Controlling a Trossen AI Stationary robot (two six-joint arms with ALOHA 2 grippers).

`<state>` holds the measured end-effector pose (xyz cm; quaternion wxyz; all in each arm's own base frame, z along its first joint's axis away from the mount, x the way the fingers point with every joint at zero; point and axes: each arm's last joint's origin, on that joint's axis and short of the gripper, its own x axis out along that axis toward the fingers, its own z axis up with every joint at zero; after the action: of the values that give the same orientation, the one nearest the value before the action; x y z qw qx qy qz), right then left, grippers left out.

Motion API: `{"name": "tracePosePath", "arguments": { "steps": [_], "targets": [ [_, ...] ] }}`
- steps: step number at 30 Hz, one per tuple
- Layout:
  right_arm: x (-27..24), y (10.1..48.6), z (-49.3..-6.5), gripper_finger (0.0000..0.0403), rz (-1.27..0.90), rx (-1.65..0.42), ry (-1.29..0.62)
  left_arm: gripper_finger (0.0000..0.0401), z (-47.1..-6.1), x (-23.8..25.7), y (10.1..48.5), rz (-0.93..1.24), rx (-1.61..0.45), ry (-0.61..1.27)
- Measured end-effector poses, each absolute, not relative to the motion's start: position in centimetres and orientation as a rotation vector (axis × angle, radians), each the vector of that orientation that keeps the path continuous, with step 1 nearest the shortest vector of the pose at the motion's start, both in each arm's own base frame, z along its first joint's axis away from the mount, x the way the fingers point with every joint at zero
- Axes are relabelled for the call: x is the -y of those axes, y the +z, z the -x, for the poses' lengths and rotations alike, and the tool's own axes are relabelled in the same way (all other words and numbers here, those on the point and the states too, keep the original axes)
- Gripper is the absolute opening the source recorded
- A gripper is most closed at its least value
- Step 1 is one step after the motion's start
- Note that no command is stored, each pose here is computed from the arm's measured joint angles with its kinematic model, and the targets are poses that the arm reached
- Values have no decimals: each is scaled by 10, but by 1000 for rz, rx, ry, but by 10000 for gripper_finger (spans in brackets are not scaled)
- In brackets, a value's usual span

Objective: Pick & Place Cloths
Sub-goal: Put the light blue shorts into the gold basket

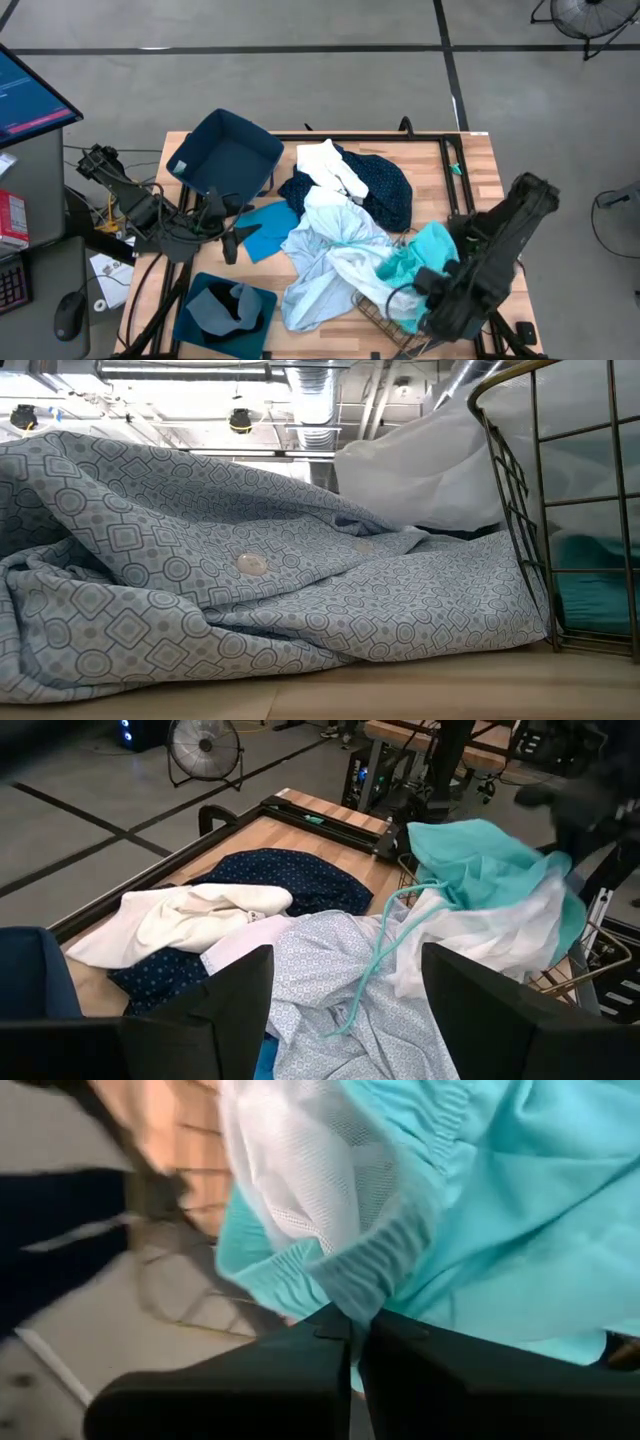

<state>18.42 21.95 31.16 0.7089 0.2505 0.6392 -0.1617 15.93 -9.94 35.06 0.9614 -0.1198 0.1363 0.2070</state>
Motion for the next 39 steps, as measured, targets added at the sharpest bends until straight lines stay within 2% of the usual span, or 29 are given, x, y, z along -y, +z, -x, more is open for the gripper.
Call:
{"name": "tracePosePath", "arguments": {
  "steps": [8,13,16,19,24,29,33,39],
  "targets": [
    [-233,244,-230,0,-381,-1525,-440,237,-163,94,351,257,-265,455],
    [-232,207,-249,0,-469,-1444,-297,237,-165,92,352,263,-260,465],
    [-221,201,-245,0,-490,-1427,-302,237,-165,92,352,264,-259,464],
    [-209,199,-234,0,-508,-1411,-294,237,-165,92,352,265,-258,464],
    [-196,195,-220,3,-630,-1281,-142,237,-165,92,352,269,-255,463],
    [-191,198,-210,32,-737,-1186,-42,237,-165,92,353,273,-252,462],
    [-186,219,-204,70,-755,-1157,59,237,-165,92,353,275,-250,461],
    [-167,268,-186,118,-907,-1048,218,237,-165,92,353,278,-247,460]
  ]
}}
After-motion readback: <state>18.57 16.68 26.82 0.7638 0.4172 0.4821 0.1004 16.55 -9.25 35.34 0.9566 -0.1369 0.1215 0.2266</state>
